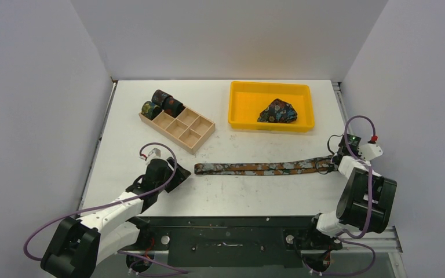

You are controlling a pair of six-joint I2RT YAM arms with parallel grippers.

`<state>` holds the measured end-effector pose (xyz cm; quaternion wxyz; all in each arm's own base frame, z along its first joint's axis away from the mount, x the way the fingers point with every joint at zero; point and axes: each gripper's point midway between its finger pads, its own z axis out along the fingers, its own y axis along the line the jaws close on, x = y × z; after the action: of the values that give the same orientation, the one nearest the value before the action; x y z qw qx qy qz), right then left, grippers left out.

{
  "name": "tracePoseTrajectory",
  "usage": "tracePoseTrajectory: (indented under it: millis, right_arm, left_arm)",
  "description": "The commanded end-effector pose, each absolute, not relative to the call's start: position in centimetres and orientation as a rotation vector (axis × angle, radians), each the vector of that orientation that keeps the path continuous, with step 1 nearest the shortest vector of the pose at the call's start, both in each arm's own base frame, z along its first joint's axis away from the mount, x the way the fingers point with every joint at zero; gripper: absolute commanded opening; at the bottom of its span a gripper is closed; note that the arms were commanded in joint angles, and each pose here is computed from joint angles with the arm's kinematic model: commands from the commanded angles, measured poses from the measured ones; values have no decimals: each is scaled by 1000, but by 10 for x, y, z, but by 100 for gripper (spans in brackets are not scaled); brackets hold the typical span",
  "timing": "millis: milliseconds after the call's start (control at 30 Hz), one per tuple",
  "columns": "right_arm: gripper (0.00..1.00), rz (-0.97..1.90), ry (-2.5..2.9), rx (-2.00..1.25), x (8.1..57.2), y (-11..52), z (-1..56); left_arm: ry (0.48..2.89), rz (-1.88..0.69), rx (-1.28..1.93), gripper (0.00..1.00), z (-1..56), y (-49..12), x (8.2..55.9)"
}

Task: Roll the ties
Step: Flatten out the tie at the center of the board.

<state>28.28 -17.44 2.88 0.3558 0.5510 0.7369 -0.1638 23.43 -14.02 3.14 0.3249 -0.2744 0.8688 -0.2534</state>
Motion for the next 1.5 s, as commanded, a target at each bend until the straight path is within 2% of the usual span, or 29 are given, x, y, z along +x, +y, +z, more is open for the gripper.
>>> tracePoseTrajectory:
  millis: [0, 367, 433, 500, 567, 633, 767, 867, 933, 1000, 1067, 1167, 1300, 1367, 1467]
  right_arm:
    - [5, -371, 1829, 1282, 309, -178, 60]
    - [6, -265, 1901, 1181, 335, -173, 44]
    - [11, -277, 1925, 1191, 333, -173, 38]
    - [29, -303, 1929, 1205, 329, -175, 36]
    - [52, -333, 1918, 1206, 327, -179, 42]
    - [66, -360, 1892, 1209, 327, -184, 54]
    - [83, -375, 1789, 1195, 336, -187, 96]
    - [88, -330, 1716, 1170, 352, -180, 136]
    - [87, -279, 1706, 1152, 360, -160, 155]
    - [81, -146, 1689, 1097, 369, -127, 172]
    - [70, 53, 1676, 991, 379, -79, 185]
    - [44, 331, 1748, 752, 382, 12, 190]
    - [29, 501, 1930, 425, 363, 114, 165]
    - [24, 550, 1980, 337, 348, 147, 150]
    - [21, 605, 2035, 220, 326, 183, 128]
  left_arm:
    - [2326, -641, -705, 58, 23, -140, 227]
    - [2299, -668, -700, 58, 26, -142, 230]
    - [2301, -672, -704, 58, 24, -142, 228]
    - [2298, -679, -707, 58, 24, -142, 228]
    - [2297, -680, -706, 58, 24, -142, 228]
    - [2294, -681, -706, 58, 25, -142, 228]
    - [2283, -687, -703, 58, 28, -142, 228]
    - [2287, -681, -688, 58, 31, -141, 227]
    - [2291, -673, -679, 58, 33, -140, 226]
    - [2282, -670, -674, 58, 37, -139, 227]
    - [2274, -674, -660, 58, 46, -141, 231]
    - [2267, -718, -594, 58, 64, -149, 234]
    - [2245, -836, -504, 53, 93, -169, 239]
    - [2200, -926, -457, 48, 114, -182, 244]
    - [2137, -1044, -410, 30, 139, -199, 253]
